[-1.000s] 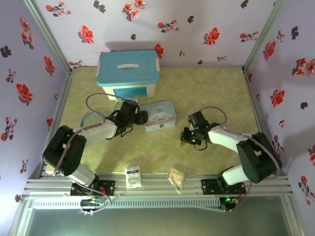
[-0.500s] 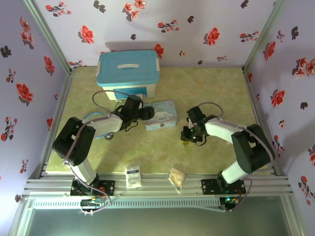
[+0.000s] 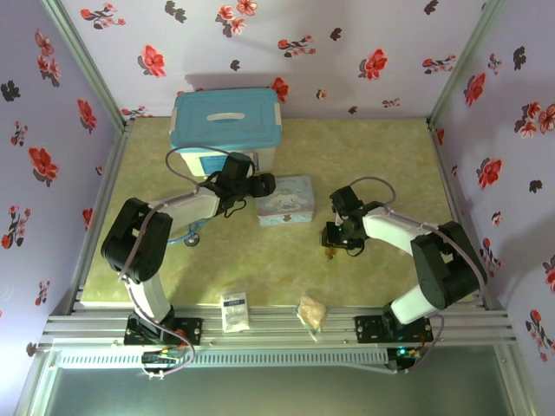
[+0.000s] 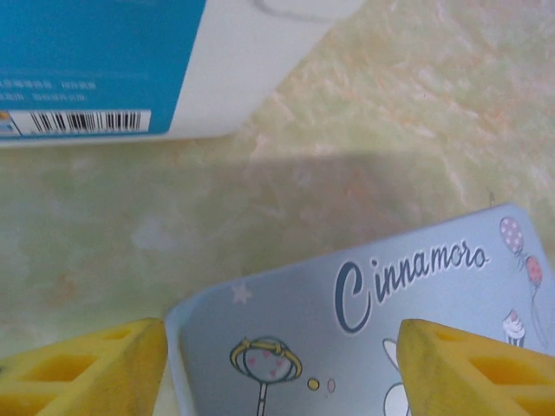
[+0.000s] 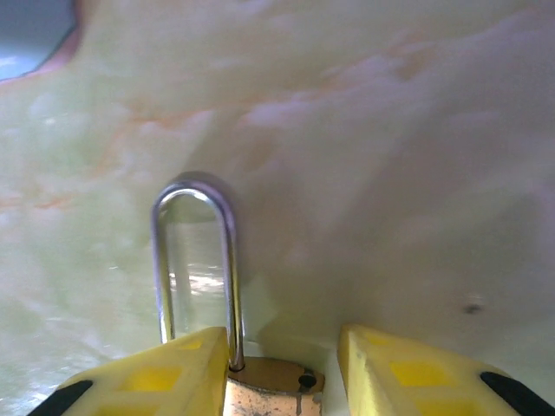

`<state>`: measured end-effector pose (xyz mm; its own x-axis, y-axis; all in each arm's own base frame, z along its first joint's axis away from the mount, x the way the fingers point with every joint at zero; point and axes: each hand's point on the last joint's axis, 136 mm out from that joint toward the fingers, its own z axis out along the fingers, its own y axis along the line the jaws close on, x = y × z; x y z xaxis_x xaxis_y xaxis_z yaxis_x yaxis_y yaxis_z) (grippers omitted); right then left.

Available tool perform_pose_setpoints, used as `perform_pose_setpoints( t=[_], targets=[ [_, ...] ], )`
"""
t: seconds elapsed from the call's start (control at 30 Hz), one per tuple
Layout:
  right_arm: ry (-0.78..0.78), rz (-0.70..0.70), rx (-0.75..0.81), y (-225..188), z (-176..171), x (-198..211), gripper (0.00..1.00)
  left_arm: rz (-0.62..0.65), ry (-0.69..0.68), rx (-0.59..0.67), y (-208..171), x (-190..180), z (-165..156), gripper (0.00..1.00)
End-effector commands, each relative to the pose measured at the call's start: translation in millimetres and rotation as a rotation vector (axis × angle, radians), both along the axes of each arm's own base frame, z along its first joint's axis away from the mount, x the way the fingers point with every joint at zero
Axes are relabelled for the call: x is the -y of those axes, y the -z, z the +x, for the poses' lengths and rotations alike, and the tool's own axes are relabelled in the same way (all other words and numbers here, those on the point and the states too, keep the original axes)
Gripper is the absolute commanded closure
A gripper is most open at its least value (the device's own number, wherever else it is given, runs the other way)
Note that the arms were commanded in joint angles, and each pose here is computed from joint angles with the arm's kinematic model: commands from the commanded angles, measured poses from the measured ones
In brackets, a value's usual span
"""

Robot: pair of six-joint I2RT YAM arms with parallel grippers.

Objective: Unlock the padlock with the key

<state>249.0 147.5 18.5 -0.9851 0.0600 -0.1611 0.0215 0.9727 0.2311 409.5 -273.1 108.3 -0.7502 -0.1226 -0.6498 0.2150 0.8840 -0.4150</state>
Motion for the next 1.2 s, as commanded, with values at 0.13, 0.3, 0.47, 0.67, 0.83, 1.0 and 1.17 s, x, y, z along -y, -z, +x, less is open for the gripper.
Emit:
perform_pose_setpoints(
  t=[0.13,0.3,0.47,0.67,0.83,1.0,1.17],
  targets=[
    [0.066,-0.180,0.151,-34.0,14.4,43.5,0.58,-0.022,0.017,0.136,-78.4,-19.4,-14.1,0.28],
    [0.119,-0.257,0.439,-99.6,38.3,69.4,0.25,0.011,-0.052,0.239,-121.2,-67.7,-44.0,0.01],
    [0.264,-0.287,0.706,-149.8,51.5,108.3,0.01,0.121,-0.236,0.273,-117.6,-151.1,-69.4,0.00],
    [0.366,-0.368,0.861,-143.5,63.6,152.0,0.01,0.408,-0.462,0.313,-84.8,-248.2,-86.1,0.00],
    [0.455,-0.438,0.948,-112.2,75.4,186.2,0.01,0.543,-0.509,0.379,-55.0,-280.5,-85.7,0.00],
    [0.448,-0.468,1.033,-105.7,96.1,190.9,0.01,0.550,-0.590,0.399,-22.6,-305.4,-66.2,0.00],
    [0.399,-0.420,1.123,-100.8,118.1,180.4,0.01,0.475,-0.585,0.482,-19.1,-309.6,-40.4,0.00]
  ],
)
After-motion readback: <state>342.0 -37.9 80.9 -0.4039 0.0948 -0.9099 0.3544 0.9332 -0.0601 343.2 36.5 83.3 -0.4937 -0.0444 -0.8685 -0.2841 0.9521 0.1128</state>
